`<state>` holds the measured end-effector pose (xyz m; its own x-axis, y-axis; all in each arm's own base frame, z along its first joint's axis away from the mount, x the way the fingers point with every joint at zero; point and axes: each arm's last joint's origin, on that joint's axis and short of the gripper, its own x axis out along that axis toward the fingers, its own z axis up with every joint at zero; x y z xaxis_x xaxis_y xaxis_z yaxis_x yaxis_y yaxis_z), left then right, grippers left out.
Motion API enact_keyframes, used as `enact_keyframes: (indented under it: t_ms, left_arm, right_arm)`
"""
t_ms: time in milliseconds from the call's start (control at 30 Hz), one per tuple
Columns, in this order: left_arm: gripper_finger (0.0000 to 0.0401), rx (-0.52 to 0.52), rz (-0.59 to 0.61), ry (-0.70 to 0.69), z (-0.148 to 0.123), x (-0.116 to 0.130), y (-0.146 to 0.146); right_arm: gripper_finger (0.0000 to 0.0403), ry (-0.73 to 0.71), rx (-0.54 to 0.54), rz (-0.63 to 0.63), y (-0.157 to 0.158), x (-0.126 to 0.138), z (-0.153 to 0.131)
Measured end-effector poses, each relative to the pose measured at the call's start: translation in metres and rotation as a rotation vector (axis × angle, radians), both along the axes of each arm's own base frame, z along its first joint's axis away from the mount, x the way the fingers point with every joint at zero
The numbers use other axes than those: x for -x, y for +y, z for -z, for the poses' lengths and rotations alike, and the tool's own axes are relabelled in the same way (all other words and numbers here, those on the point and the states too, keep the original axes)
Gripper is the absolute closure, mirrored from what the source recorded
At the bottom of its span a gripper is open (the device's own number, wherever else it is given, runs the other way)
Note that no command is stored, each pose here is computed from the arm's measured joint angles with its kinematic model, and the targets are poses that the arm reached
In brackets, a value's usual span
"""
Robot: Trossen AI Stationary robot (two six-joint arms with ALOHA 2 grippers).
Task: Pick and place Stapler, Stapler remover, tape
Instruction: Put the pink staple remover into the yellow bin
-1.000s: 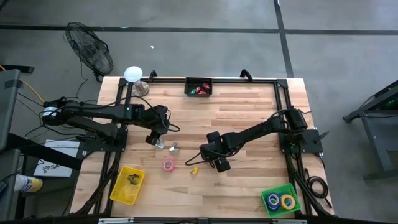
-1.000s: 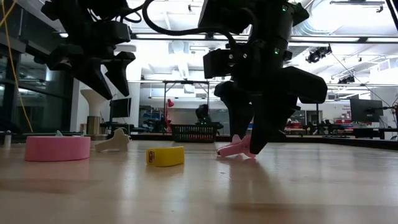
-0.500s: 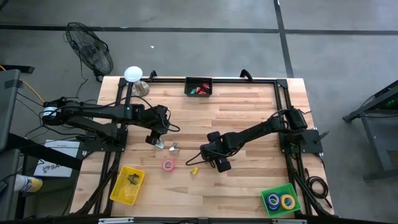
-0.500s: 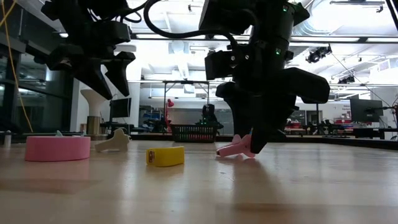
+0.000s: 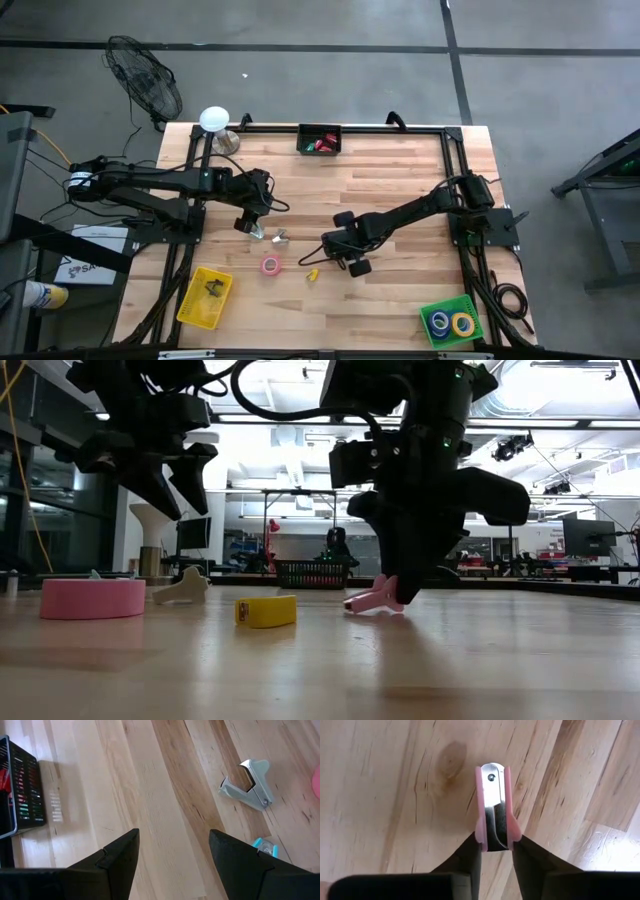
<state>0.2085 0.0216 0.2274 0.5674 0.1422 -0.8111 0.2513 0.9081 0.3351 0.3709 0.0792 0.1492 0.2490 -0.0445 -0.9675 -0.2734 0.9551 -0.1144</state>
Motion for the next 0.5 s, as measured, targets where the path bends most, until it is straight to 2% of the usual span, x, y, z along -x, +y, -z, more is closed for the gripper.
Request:
enact_keyframes:
  t_ms: [233,500]
  left_arm:
    - [0.0165,0.000,-0.002,-0.020,-0.001,-0.002,0.000]
    - [0.0165,0.002,0.125,-0.154,-0.010,-0.012,-0.002]
  right_arm:
    - [0.0328,-0.015,0.019,0.089,-0.001,0.000,-0.001]
    - [0.0328,-0.133,0.244,0.160,-0.008,0.001,-0.020]
